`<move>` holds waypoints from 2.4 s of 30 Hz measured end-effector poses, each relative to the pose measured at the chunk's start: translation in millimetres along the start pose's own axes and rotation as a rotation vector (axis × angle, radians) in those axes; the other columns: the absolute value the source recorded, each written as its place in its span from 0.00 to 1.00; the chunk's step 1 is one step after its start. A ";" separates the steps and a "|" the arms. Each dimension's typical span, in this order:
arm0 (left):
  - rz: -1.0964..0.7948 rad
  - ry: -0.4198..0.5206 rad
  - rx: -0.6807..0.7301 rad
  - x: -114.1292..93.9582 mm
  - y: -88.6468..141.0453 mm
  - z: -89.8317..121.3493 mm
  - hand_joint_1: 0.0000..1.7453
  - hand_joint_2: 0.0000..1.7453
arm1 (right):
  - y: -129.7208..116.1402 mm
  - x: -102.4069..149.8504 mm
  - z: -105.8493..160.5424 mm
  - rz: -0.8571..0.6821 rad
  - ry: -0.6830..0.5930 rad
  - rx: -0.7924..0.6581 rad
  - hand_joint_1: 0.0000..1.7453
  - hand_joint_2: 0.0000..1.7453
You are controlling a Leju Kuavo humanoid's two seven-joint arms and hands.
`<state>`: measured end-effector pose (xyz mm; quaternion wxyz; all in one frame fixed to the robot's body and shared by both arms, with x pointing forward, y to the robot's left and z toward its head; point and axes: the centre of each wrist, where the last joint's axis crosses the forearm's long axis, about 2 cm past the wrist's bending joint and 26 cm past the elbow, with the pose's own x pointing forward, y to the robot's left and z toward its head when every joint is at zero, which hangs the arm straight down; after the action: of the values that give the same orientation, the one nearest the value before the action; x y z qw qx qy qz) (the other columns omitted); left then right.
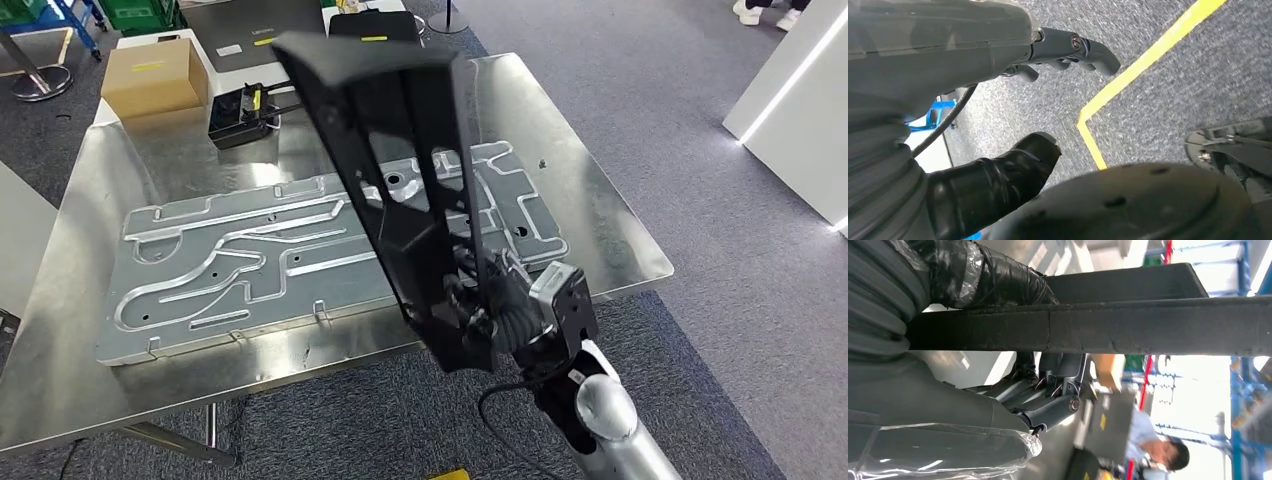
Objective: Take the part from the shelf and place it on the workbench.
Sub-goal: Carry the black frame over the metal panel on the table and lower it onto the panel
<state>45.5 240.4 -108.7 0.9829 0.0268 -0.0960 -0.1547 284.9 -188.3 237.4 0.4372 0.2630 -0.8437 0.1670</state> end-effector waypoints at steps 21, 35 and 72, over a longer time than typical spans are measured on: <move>-0.102 0.004 -0.020 3.7 -0.5 -0.1 0.00 1.00 | -88.4 68.8 -168.4 1.098 -0.032 -0.399 1.00 1.00; -0.133 0.003 -0.018 7.2 -0.6 -0.2 0.00 1.00 | -38.9 -7.5 -161.5 1.671 0.010 -0.244 1.00 1.00; -0.144 0.010 -0.009 6.6 3.3 -0.7 0.00 1.00 | 34.2 -103.9 -115.1 1.563 0.191 -0.058 1.00 1.00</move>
<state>52.8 241.5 -108.0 0.9698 0.0300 -0.0881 -0.2253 389.3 -70.9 214.6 0.2702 -0.4336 -0.7469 0.4256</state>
